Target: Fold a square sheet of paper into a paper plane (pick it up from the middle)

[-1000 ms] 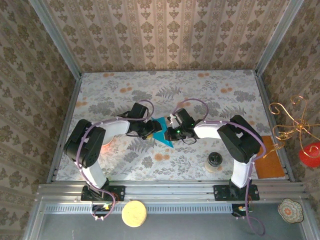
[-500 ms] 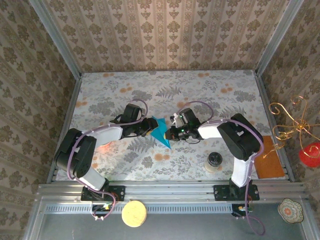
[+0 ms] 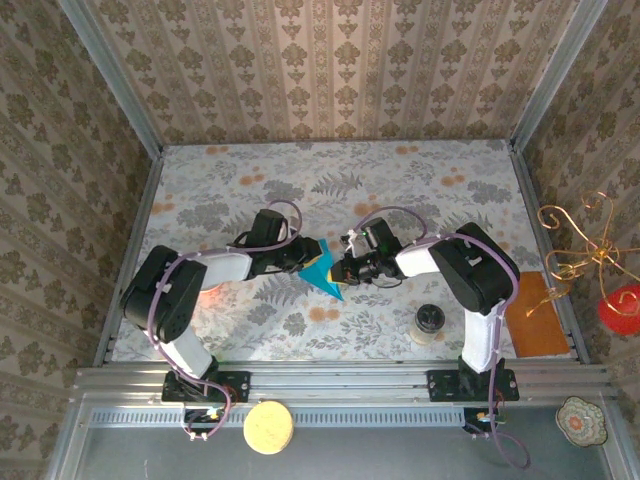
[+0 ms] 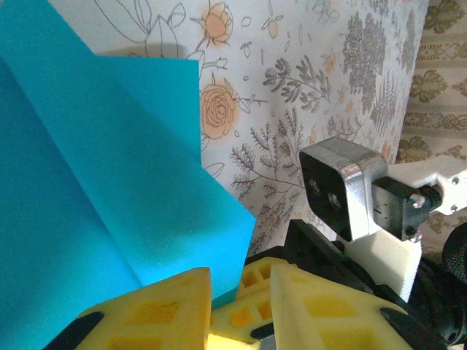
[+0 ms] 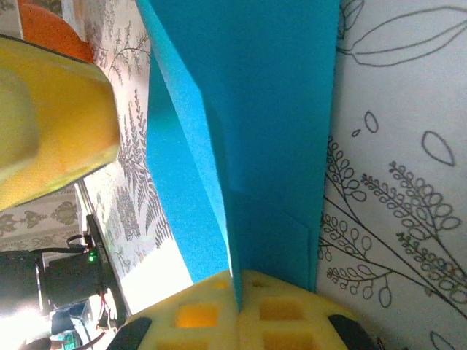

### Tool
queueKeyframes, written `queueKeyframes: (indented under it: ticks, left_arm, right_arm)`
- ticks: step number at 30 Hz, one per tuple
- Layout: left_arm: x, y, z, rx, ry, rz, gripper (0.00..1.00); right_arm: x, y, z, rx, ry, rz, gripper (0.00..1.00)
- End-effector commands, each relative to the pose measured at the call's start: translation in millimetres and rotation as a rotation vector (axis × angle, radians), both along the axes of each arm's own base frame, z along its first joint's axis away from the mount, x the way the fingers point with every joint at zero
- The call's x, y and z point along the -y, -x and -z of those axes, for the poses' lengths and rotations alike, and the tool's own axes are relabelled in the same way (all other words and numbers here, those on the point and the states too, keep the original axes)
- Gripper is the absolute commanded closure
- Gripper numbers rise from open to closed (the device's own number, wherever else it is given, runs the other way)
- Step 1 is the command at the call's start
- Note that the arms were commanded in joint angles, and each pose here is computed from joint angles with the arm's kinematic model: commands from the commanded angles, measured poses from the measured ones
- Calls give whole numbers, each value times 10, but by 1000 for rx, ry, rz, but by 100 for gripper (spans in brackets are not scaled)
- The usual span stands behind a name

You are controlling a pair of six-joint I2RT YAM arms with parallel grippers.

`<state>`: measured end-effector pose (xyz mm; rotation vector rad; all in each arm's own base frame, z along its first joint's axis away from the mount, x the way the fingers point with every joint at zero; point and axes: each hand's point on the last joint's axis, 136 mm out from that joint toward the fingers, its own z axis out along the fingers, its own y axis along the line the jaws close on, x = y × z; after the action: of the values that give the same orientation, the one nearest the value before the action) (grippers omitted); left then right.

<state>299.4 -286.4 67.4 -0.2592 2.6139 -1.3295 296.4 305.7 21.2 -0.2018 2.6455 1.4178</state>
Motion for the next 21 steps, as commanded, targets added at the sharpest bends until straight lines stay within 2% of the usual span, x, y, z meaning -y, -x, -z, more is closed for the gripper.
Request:
queueKeyframes:
  ticks: [1, 21]
  left_arm:
    - [108, -2, -23, -9, 24, 33, 71]
    - [184, -11, 38, -23, 16, 58, 74]
  right_arm:
    - [44, 98, 94, -60, 2, -13, 93]
    - [109, 144, 295, -147, 85, -21, 91]
